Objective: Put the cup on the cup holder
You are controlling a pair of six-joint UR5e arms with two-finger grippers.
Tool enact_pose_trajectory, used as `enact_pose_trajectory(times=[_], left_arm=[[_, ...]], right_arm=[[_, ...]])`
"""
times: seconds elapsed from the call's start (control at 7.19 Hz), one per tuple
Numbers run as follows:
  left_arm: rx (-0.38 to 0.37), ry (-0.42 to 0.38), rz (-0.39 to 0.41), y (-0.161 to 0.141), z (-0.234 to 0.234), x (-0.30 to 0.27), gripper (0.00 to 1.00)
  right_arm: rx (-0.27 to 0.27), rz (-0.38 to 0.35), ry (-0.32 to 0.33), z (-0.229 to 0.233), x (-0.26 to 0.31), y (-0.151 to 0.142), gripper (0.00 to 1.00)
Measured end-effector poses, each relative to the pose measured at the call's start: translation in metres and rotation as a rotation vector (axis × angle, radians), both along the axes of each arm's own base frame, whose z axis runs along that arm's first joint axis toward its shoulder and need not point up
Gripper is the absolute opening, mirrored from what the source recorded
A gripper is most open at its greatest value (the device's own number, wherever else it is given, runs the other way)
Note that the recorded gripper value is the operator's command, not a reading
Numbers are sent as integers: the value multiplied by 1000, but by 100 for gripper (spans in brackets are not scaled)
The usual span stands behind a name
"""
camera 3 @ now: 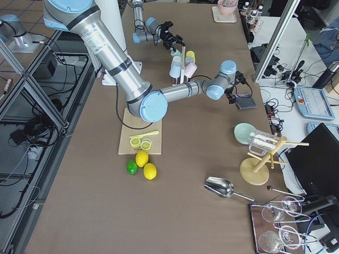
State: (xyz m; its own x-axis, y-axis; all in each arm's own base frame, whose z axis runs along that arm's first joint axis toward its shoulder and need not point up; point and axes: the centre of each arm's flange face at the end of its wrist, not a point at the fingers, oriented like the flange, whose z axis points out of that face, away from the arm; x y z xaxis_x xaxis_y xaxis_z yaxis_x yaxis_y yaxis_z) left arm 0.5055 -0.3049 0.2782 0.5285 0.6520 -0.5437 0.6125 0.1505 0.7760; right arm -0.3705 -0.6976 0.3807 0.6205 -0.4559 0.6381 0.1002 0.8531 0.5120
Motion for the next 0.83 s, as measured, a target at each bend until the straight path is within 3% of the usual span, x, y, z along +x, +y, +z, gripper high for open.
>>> enact_pose_trajectory(times=[0.14,0.42,0.83], left_arm=[[2,4,-6,-3,0,-2,98],[9,26,-33,-16,-9,-17,98],[54,28,-54,-57,-35,-71,98]], right_arm=[[-38,26,37,3,9,-2,100],[-136,31,32,28,53,7,100],[-360,86,40,53,161,45,100]])
